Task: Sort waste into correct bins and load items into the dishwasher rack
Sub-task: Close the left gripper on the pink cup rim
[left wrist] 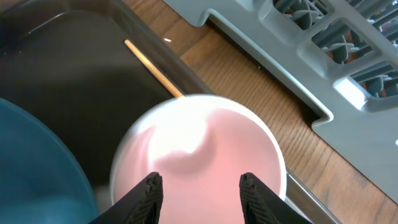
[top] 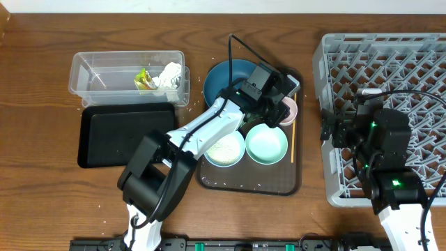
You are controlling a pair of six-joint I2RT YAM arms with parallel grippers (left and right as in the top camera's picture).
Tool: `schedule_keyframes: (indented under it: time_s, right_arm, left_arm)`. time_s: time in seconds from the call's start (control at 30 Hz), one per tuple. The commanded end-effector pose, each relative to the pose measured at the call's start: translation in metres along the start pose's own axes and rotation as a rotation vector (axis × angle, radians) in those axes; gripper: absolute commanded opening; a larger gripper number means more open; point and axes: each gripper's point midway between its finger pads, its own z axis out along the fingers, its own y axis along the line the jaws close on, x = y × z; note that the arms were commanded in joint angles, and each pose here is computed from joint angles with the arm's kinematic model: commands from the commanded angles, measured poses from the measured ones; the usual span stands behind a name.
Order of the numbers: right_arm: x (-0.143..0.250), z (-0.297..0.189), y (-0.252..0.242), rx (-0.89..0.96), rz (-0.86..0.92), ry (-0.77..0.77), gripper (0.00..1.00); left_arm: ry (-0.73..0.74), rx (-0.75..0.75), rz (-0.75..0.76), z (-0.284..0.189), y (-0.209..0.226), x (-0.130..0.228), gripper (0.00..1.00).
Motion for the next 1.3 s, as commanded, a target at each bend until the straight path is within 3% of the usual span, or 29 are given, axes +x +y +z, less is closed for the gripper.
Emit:
schedule_keyframes:
  time_s: [0.0, 0.57, 0.73, 0.87, 1.0, 1.27]
  right_arm:
    - [-0.010, -0.003, -0.001, 0.008, 0.012, -0.023, 0.99]
    - [-0.009, -0.003, -0.001, 0.008, 0.013, -0.019, 0.99]
    - [-0.009, -0.003, -0.001, 0.008, 0.017, -0.019, 0.99]
    - [-0.009, -0.003, -0.001, 0.008, 0.017, -0.019, 0.99]
    - [-0.008, -0.003, -0.001, 0.008, 0.020, -0.015, 0.99]
    - [-0.008, -0.003, -0.001, 0.008, 0.020, -0.015, 0.99]
  left_arm:
    - [-0.032, -0.007, 0.002, -0.011, -0.002, -0.013, 0.44]
    - [0.006, 0.022, 0.027, 0.010, -0.020, -0.001, 0.43]
    - [0.000, -0.008, 0.029, 0.011, -0.014, -0.002, 0.33]
    - [0.012, -0.076, 0.028, 0.015, -0.002, 0.002, 0.33]
    - [0.028, -0.079, 0.023, 0.021, 0.000, 0.008, 0.39]
    - [0.055, -0.079, 0.015, 0.033, 0.005, 0.019, 0.40]
